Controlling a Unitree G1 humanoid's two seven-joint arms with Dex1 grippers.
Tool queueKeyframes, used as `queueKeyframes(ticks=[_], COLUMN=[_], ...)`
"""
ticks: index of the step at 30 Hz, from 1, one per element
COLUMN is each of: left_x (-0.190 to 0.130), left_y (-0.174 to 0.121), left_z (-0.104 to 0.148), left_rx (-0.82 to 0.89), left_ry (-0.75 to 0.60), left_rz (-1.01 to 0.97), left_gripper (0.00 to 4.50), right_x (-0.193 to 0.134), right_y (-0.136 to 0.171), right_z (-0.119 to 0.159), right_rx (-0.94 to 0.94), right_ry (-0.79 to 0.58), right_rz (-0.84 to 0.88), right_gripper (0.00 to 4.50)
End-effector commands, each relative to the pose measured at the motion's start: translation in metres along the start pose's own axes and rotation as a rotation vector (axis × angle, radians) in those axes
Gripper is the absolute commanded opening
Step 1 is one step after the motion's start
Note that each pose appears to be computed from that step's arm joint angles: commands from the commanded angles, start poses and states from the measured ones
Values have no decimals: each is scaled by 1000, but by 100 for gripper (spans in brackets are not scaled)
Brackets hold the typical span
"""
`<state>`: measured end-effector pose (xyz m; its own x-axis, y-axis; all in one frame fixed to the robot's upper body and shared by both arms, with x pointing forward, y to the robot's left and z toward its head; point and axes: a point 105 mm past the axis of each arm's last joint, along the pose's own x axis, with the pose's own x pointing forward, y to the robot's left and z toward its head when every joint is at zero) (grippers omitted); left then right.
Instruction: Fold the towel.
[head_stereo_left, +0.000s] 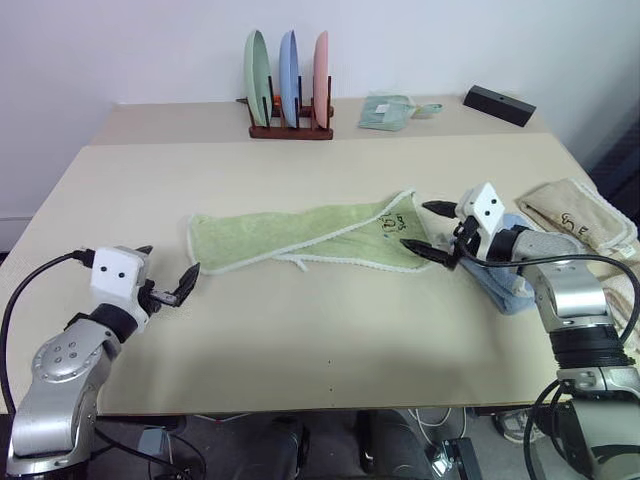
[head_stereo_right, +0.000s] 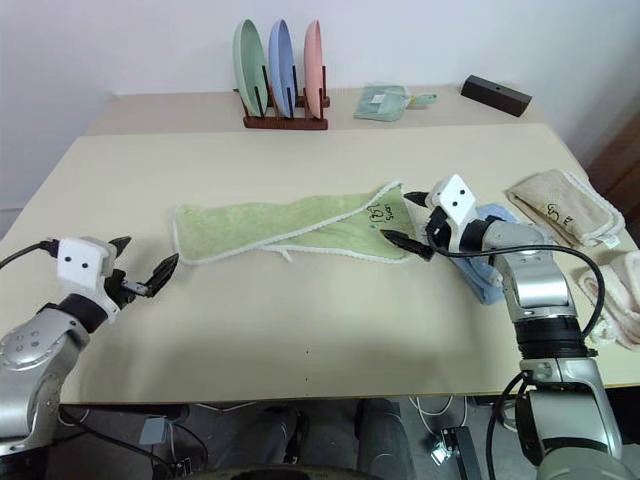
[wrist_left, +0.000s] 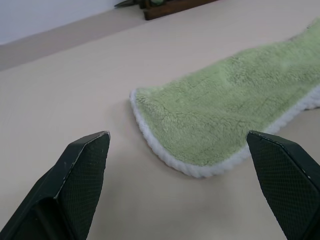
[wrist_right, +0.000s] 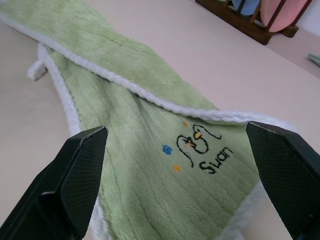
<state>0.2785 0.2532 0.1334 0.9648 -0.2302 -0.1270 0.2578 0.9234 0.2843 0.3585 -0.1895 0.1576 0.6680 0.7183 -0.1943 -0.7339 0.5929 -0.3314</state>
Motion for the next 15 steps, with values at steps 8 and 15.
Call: queueKeyframes(ticks=[8, 15], left_x=[41, 59], left_y=[2, -8], left_z=[-17, -29], left_rx=[243, 298], left_ry=[146, 194], left_rz=[-192, -309], left_gripper=[445, 445], right_x=[-7, -6], right_y=[9, 9], right_z=[10, 10], right_rx=[-23, -17], right_ry=[-32, -43], right_rz=[-19, -46], right_gripper=[450, 450])
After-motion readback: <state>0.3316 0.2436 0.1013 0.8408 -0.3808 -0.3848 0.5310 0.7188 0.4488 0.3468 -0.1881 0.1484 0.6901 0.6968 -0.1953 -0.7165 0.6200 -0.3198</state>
